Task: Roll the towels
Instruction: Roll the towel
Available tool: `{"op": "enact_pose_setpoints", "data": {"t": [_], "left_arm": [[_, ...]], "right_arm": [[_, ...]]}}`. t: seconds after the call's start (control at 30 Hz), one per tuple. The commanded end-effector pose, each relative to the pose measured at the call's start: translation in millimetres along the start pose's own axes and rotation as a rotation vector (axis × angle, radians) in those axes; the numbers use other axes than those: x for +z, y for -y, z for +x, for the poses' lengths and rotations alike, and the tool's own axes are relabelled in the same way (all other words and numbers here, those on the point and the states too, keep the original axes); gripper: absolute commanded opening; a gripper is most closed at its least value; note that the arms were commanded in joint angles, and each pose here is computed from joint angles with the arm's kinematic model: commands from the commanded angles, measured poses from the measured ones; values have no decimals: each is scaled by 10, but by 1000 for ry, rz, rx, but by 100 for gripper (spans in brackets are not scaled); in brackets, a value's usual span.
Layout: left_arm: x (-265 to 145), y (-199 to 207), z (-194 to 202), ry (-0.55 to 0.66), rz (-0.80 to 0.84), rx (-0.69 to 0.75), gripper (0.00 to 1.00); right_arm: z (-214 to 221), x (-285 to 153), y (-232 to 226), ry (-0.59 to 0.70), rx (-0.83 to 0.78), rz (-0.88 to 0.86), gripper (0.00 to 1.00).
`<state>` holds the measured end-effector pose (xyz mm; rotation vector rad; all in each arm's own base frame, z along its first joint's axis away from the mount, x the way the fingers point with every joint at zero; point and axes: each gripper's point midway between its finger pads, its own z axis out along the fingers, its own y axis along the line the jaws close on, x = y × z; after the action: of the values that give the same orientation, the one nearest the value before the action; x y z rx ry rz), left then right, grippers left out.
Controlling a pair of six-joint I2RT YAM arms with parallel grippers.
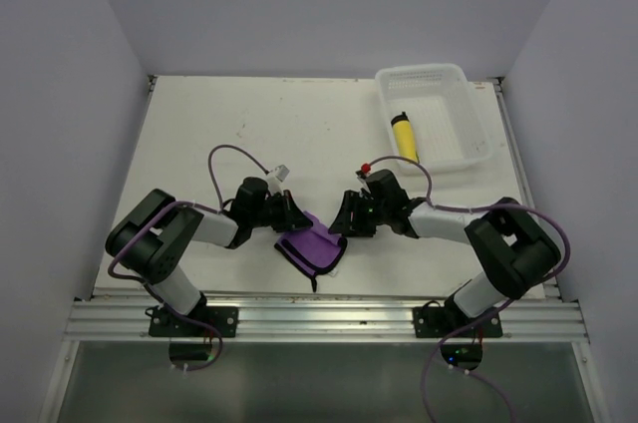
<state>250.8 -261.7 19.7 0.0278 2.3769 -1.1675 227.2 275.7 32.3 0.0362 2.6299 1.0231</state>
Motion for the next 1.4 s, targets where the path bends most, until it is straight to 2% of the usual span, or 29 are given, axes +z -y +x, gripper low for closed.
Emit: {"op": "enact_pose_setpoints", "data": {"t": [0.0,0.5,0.8,0.9,0.93,1.03,1.27,1.37], "left_arm": [[-64,-339,185,-35,-130,-16,0],[-69,-372,185,-31,-144,-17,0],[-75,-366,178,-31,-145,-14,0],[-79,-360,169,-29,-146,-12,0],[-81,-365,184,-33,-148,-13,0],[-89,-351,162,-27,-146,-8,0],[-99,-365,178,-29,-152,-12,0],[-103,-338,168,-29,-146,-14,0]], "right_arm": [[27,22,-115,-10,12,-75,53],[225,14,-165,-46,20,-119,55],[373,48,-94,-78,-18,-81,55],[406,59,-23,-79,-26,-61,50],[419,65,7,-80,-26,-53,44],[456,98,52,-92,-25,-46,37],[453,117,33,-88,-54,-54,32],[433,88,-1,-65,-106,-43,20]]}}
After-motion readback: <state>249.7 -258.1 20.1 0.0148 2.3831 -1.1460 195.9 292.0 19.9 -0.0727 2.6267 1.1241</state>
